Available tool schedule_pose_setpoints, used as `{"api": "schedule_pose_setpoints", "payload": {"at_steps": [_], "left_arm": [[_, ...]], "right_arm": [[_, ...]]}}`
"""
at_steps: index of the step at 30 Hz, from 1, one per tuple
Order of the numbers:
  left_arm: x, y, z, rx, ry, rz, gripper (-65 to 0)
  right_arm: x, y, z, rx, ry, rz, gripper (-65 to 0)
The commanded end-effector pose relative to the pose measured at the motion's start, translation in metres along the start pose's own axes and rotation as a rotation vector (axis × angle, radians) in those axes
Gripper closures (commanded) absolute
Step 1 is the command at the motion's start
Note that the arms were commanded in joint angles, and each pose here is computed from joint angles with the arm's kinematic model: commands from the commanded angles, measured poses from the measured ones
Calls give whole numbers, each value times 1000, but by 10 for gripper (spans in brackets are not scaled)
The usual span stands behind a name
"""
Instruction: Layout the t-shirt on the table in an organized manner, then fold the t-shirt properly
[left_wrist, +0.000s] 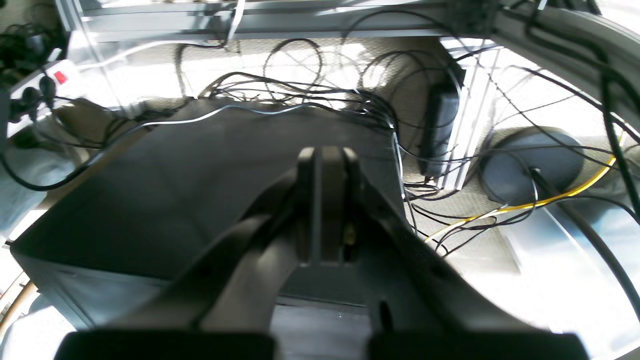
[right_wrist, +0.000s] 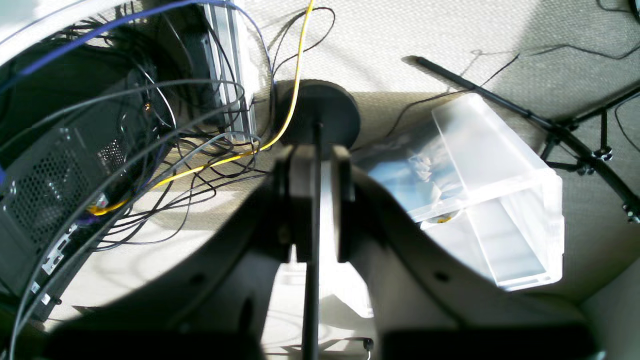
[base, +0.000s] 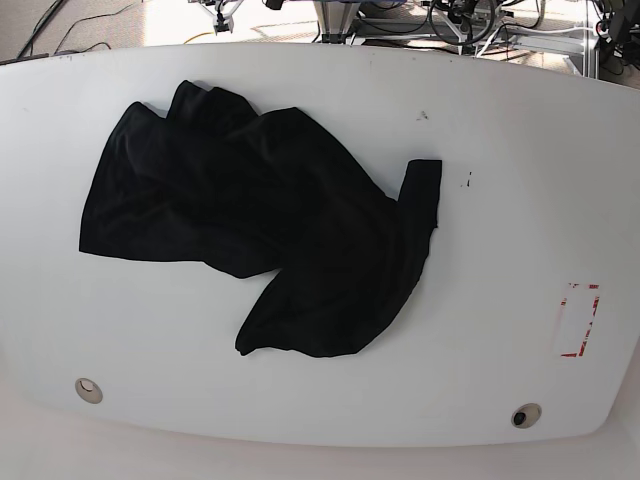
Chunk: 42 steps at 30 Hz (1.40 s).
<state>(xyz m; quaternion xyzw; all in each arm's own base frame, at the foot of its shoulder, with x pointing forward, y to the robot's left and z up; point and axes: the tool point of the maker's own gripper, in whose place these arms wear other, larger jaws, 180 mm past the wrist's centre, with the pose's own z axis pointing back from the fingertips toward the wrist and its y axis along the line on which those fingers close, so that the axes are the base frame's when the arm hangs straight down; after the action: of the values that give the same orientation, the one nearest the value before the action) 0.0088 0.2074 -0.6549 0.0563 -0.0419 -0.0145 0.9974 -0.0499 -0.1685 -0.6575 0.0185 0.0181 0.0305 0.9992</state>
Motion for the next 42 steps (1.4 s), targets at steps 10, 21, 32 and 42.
{"api": "schedule_pose_setpoints", "payload": {"at_steps": [10, 21, 32, 42], "left_arm": [[-8, -25, 18, -56, -76, -23, -5], [-31, -26, 22, -61, -29, -19, -6], [-31, -26, 22, -61, -29, -21, -6], [-27, -26, 23, -62, -67, -20, -6]], "right_arm": [[-5, 26, 11, 39, -86, 16, -54], [10, 37, 10, 53, -111, 11, -59], [9, 36, 10, 51, -109, 12, -57], [4, 33, 11, 46, -103, 12, -57]]}}
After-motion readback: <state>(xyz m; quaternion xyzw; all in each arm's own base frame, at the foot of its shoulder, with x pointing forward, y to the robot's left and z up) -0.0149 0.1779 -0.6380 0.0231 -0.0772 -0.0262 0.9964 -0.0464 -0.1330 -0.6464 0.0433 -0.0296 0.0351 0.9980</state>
